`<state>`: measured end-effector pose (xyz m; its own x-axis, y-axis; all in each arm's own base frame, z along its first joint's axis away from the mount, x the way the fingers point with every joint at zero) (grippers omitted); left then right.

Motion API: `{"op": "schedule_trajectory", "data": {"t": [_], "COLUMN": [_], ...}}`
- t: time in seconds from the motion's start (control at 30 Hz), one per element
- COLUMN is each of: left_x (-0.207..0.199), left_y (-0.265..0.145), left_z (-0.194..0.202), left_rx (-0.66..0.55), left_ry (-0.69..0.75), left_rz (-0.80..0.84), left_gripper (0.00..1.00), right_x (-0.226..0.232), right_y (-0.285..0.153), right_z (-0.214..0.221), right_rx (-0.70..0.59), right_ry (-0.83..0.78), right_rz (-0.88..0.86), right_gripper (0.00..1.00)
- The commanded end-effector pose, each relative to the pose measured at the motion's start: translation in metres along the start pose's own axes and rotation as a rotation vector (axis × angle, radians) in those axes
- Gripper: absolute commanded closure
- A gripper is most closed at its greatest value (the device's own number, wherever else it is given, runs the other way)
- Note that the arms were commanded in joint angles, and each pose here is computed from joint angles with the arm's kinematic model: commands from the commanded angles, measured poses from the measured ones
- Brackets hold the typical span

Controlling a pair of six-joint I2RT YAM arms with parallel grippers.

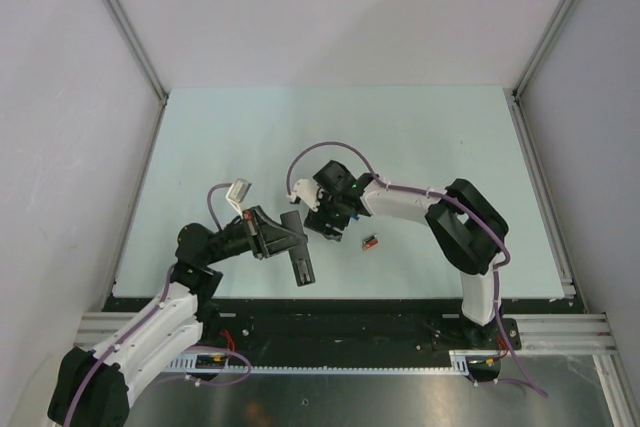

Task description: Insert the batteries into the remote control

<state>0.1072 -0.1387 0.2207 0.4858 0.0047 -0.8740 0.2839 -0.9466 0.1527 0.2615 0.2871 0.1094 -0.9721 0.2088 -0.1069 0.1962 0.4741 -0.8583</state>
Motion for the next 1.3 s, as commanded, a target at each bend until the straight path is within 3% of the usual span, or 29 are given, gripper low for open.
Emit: {"op": "schedule_trajectory", "data": {"t": [0.0, 0.17, 0.27, 0.3, 0.37, 0.43, 0.67, 0.73, 0.93, 1.1, 1.27], "left_x": [-0.006, -0.009, -0.009, -0.009, -0.008, -0.005, 0.004, 0.001, 0.003, 0.003, 0.005], "left_y": [0.002, 0.002, 0.002, 0.001, 0.001, 0.001, 0.000, -0.001, -0.001, 0.001, 0.001], "left_z": [-0.003, -0.005, -0.004, -0.004, -0.003, -0.003, 0.001, 0.000, 0.000, -0.002, -0.002], "left_rx": [-0.012, -0.013, -0.019, -0.022, -0.031, -0.039, -0.053, -0.066, -0.075, -0.075, -0.073], "left_ry": [0.028, 0.042, 0.041, 0.042, 0.041, 0.035, 0.001, 0.020, 0.016, -0.009, -0.012], "left_rz": [0.029, 0.038, 0.037, 0.037, 0.034, 0.023, -0.008, 0.002, -0.004, -0.016, -0.022], "left_gripper": [1.00, 1.00, 1.00, 1.00, 1.00, 1.00, 1.00, 1.00, 1.00, 1.00, 1.00], "right_x": [0.001, -0.019, -0.025, -0.025, -0.027, -0.021, 0.001, 0.004, 0.019, 0.038, 0.045], "right_y": [-0.019, -0.066, -0.086, -0.088, -0.091, -0.090, -0.082, -0.074, -0.045, -0.014, -0.001], "right_z": [-0.025, -0.056, -0.065, -0.066, -0.068, -0.066, -0.076, -0.074, -0.058, -0.047, -0.047], "right_rx": [-0.075, -0.253, -0.315, -0.320, -0.323, -0.310, -0.424, -0.392, -0.237, -0.113, -0.093], "right_ry": [-0.023, 0.097, 0.273, 0.317, 0.565, 0.739, 1.097, 1.164, 1.334, 1.339, 1.320], "right_rz": [0.080, 0.319, 0.490, 0.531, 0.679, 0.631, 0.446, 0.457, 0.548, 0.535, 0.526], "right_gripper": [0.24, 0.22, 0.18, 0.01, 0.00, 0.00, 0.00, 0.12, 0.28, 0.34, 0.37]}}
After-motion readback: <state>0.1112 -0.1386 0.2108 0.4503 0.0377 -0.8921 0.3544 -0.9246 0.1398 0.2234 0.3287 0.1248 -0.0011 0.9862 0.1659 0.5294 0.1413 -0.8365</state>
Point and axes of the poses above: each gripper's point midway between its finger pads, its own y axis out along the fingers, its own x axis along the line the jaws close on, z = x × y, the point moved 10 cm from there along -y, back along the fingers, and after that the axes turned 4 degrees about -y, right-handed, at the moved point
